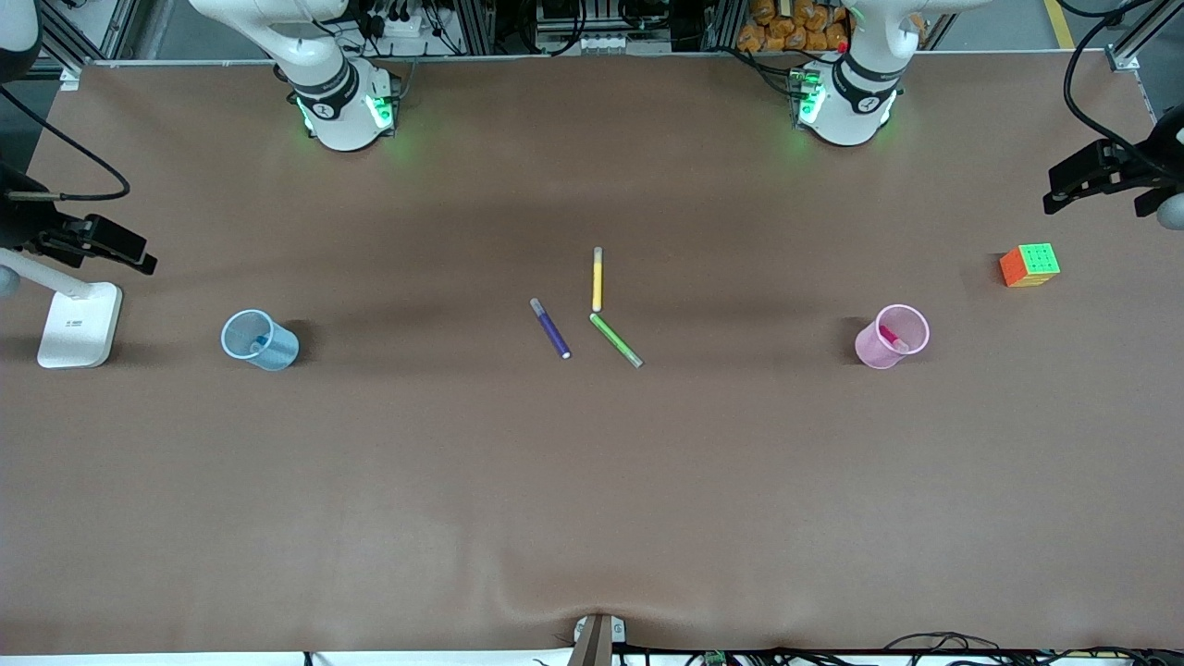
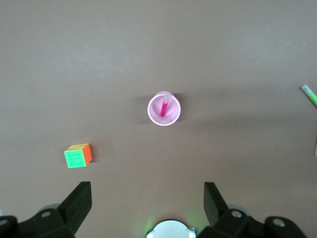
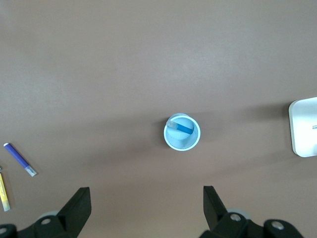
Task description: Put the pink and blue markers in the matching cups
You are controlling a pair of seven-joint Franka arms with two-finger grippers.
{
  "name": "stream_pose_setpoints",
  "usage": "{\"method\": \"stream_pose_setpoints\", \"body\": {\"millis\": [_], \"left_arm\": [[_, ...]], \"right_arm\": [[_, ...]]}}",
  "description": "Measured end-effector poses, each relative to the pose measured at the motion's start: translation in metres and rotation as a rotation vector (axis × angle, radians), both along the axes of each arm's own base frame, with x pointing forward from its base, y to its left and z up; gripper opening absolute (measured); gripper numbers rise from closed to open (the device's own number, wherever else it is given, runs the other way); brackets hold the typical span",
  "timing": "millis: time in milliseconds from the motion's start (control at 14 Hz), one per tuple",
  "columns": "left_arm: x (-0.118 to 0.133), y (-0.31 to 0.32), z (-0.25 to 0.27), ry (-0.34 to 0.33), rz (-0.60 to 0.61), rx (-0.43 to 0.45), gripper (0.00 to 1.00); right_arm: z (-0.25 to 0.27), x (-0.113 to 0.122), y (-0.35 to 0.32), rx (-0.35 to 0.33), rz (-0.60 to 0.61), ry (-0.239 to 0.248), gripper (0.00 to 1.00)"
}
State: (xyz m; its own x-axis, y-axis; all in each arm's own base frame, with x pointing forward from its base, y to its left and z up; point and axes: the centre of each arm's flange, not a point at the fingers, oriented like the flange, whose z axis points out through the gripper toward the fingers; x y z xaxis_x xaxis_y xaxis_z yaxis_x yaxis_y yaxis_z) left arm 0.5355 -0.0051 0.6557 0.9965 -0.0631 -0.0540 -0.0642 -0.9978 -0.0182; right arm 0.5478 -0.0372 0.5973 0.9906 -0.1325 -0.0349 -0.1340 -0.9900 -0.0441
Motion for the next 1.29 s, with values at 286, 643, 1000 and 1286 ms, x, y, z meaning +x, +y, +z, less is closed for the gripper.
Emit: {"method": "stream_pose_setpoints", "body": {"millis": [286,643,1000,1286], "left_arm": [[0.000,0.004,-0.002,0.005,0.039,-0.010,1.00],[0.001,0.004,-0.003,0.005,0.077,-0.007,1.00],[0.003,0.003,-0.007,0.013,0.075,-0.005,1.00],[0.004,0.004,-0.008,0.014,0.070,0.004,1.00]], "right_arm": [[0.010,-0.005,0.001,0.001,0.004,0.022,1.00],[0.025,-0.010,0.009,0.002,0.020,0.042,1.00],[0.035,-0.013,0.009,0.003,0.027,0.047,1.00],[0.034,-0.014,0.009,0.003,0.027,0.052,1.00]]}}
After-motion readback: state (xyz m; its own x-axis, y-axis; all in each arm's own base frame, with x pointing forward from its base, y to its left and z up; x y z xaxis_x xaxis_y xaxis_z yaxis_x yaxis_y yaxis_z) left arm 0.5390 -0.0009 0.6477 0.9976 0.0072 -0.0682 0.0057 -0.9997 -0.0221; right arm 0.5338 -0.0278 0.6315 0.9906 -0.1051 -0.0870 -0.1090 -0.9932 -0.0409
